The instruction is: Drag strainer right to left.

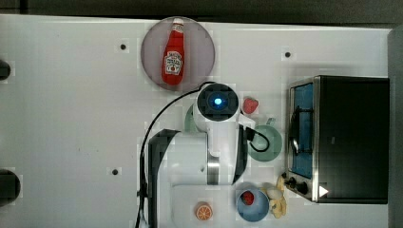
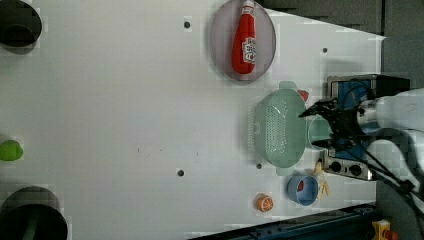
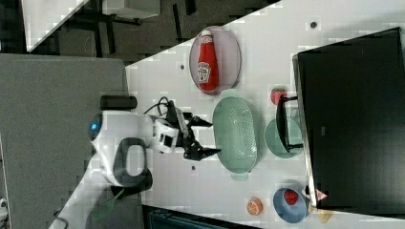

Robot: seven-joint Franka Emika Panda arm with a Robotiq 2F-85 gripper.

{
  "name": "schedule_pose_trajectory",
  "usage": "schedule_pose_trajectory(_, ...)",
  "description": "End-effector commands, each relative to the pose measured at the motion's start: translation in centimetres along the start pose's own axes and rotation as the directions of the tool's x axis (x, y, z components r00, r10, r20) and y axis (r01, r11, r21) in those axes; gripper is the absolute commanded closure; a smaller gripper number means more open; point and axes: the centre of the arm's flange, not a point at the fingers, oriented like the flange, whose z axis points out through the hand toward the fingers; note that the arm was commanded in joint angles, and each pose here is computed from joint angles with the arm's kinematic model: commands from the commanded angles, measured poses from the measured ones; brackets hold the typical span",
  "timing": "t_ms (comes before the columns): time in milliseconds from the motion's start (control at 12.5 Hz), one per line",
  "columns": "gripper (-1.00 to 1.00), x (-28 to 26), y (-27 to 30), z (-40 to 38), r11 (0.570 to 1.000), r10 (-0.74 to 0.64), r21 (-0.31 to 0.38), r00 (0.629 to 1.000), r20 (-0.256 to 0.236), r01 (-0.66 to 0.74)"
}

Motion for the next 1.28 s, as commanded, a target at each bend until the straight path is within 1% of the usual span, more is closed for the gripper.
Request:
schedule_pose_trajectory(80,-1.00,0.0,-0.6,1.6,0.976,0.207,0.074,0.978,-0.018,-0.205)
schedule_pose_trajectory(240,-1.00,-0.7,-0.7,5.8,0.960,0.271,0.071,0.963,-0.012,-0.269)
schedule_pose_trajectory(400,-1.00,-1.3,-1.3,9.4,0.939,0.329,0.103,0.944,-0.007,-0.327)
schedule_pose_trajectory(480,-1.00,-1.7,-1.6,11.0,0.938,0.330,0.116,0.944,-0.006,-0.327)
schedule_pose_trajectory(720,-1.00,-3.0,-2.1,14.3,0.946,0.304,0.118,0.953,-0.003,-0.302)
schedule_pose_trajectory(800,-1.00,-3.2,-2.3,14.7,0.947,0.300,0.126,0.954,-0.003,-0.297)
schedule_pose_trajectory(1040,-1.00,-4.0,-2.2,15.7,0.946,0.309,0.106,0.951,-0.001,-0.307)
schedule_pose_trajectory(1280,-1.00,-5.2,-2.8,15.7,0.950,0.294,0.111,0.956,-0.004,-0.292)
